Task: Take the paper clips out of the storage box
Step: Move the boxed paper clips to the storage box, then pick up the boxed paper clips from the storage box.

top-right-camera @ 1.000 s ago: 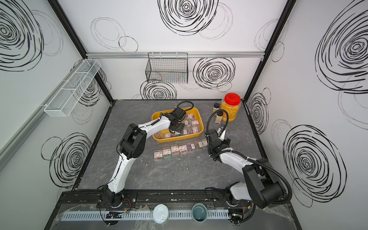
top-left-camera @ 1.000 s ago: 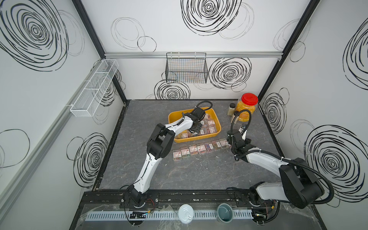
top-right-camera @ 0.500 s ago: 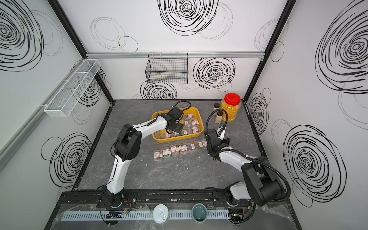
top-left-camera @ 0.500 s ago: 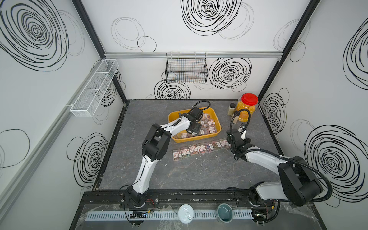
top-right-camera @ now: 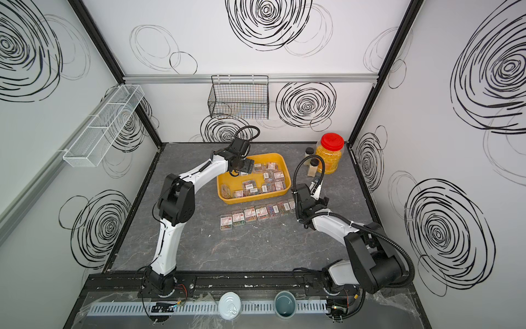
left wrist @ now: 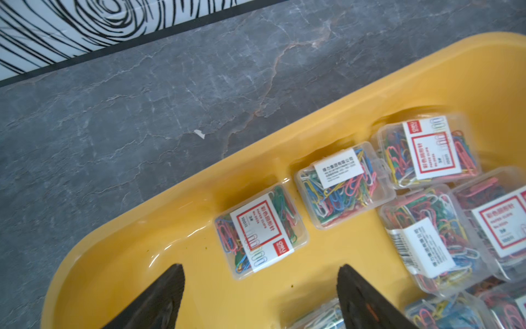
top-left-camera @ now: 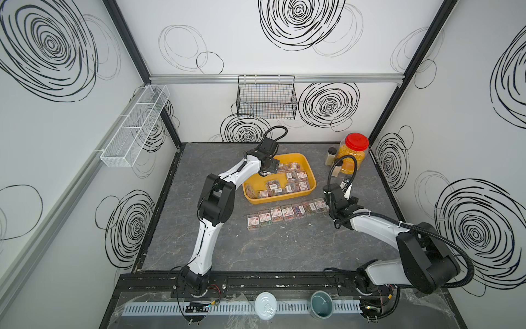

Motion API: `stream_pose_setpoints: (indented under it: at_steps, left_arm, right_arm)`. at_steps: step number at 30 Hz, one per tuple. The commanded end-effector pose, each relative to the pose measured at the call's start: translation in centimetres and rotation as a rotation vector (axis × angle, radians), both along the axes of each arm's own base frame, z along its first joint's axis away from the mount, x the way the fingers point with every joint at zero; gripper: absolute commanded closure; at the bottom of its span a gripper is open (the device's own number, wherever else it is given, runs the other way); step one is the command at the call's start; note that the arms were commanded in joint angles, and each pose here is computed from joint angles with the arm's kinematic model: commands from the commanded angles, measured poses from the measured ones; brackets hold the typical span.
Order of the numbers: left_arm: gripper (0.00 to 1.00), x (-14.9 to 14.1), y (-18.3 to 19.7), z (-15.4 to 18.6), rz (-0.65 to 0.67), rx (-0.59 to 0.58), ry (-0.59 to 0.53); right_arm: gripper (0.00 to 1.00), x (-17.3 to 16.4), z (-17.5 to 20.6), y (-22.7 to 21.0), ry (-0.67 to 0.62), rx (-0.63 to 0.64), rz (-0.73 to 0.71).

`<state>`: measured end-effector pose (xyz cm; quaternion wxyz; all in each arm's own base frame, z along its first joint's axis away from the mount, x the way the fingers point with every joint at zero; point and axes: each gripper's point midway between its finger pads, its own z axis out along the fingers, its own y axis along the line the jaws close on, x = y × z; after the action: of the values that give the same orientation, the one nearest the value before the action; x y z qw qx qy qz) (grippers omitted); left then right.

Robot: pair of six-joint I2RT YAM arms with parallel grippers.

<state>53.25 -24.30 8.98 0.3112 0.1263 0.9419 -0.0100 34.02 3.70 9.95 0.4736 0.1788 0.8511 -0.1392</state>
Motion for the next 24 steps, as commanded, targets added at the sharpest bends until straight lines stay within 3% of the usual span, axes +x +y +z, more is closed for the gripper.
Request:
stream_pose_setpoints:
  at_steps: [1,13,24]
  left_arm:
    - [0.12,0.5,-0.6,-1.7,-0.036,0.027,0.027]
    - [0.1,2.4,0.0,-5.0,-0.026,0.045,0.077]
    - [0.09,0.6,-0.4,-6.9,-0.062,0.077,0.131]
  right_arm:
    - [0.13,0.3,0.5,0.1,-0.006,-0.02,-0.013]
    - [0.13,0.4,0.4,0.3,0.001,-0.04,-0.013]
    - [0.13,0.5,0.4,0.5,0.009,-0.049,-0.012]
